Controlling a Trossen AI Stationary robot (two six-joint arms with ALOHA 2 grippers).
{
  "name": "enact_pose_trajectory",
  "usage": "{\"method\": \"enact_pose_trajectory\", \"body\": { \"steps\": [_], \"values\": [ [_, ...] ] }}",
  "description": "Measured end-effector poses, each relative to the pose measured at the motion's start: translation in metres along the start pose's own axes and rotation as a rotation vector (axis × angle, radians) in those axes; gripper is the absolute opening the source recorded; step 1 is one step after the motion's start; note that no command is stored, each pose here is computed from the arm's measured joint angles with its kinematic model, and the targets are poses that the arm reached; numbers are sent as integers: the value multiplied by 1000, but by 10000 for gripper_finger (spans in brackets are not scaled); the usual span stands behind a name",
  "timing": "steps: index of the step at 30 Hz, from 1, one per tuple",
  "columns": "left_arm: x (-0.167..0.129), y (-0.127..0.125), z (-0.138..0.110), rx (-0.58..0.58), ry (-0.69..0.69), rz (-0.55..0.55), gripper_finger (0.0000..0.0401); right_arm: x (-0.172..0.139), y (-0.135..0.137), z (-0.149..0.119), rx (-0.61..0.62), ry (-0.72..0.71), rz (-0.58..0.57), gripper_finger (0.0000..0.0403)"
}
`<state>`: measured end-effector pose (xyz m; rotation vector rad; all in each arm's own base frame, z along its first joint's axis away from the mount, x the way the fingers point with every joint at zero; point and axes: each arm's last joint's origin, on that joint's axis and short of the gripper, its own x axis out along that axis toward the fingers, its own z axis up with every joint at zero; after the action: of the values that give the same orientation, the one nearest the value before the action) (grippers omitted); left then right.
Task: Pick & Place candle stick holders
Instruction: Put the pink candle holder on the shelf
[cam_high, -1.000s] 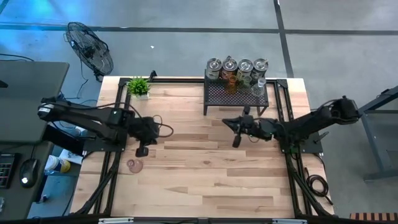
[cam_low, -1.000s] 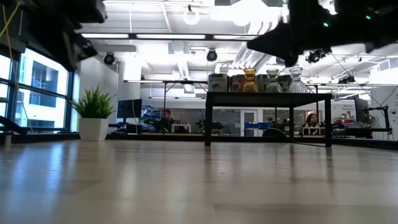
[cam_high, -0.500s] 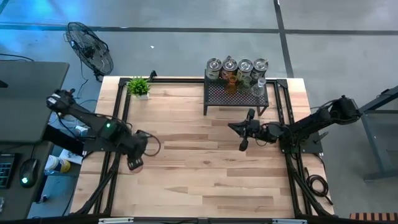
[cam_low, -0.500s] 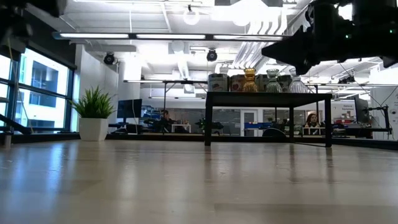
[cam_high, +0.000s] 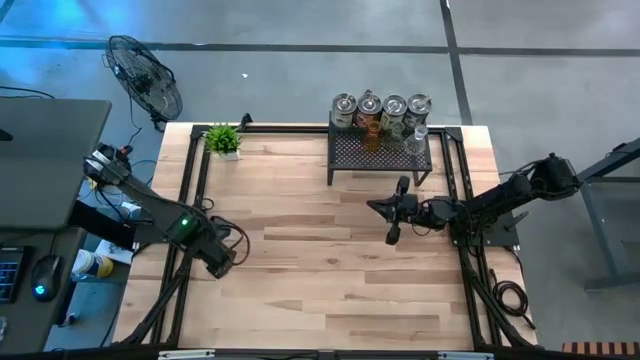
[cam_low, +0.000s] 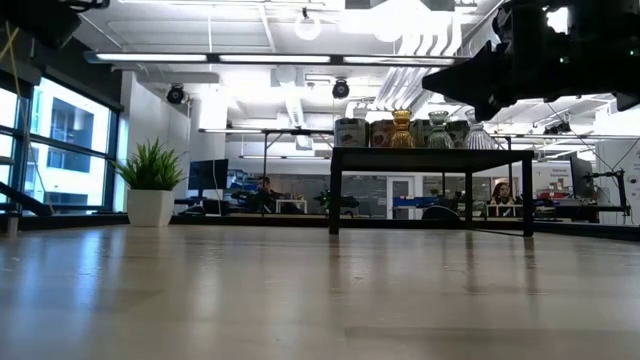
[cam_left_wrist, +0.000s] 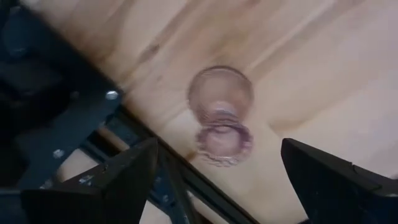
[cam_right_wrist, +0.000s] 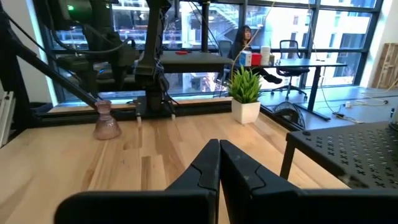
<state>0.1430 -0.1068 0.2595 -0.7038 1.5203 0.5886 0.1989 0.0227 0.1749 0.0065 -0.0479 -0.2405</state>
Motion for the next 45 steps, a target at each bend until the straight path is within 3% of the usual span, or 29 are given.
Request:
{"method": "enact_pose_trajectory", "body": {
  "steps": [10, 17, 29, 34, 39, 45],
  "values": [
    [17, -1, 0, -44, 36, 23, 336, 0, 0, 0, 0, 1, 0, 0],
    [43, -3, 1, -31, 97, -46, 328, 0, 0, 0, -1, 1, 2, 0],
    [45, -3, 1, -9, 104, -46, 184, 0, 0, 0, -17, 1, 2, 0],
    [30, -10, 4, 46, 51, -99, 167, 0, 0, 0, -18, 1, 2, 0],
    [8, -15, 32, 82, -53, -170, 167, 0, 0, 0, -18, 1, 2, 0],
    [-5, -24, 111, 228, -263, -153, 167, 0, 0, 1, -15, -8, 3, 0]
  ]
}}
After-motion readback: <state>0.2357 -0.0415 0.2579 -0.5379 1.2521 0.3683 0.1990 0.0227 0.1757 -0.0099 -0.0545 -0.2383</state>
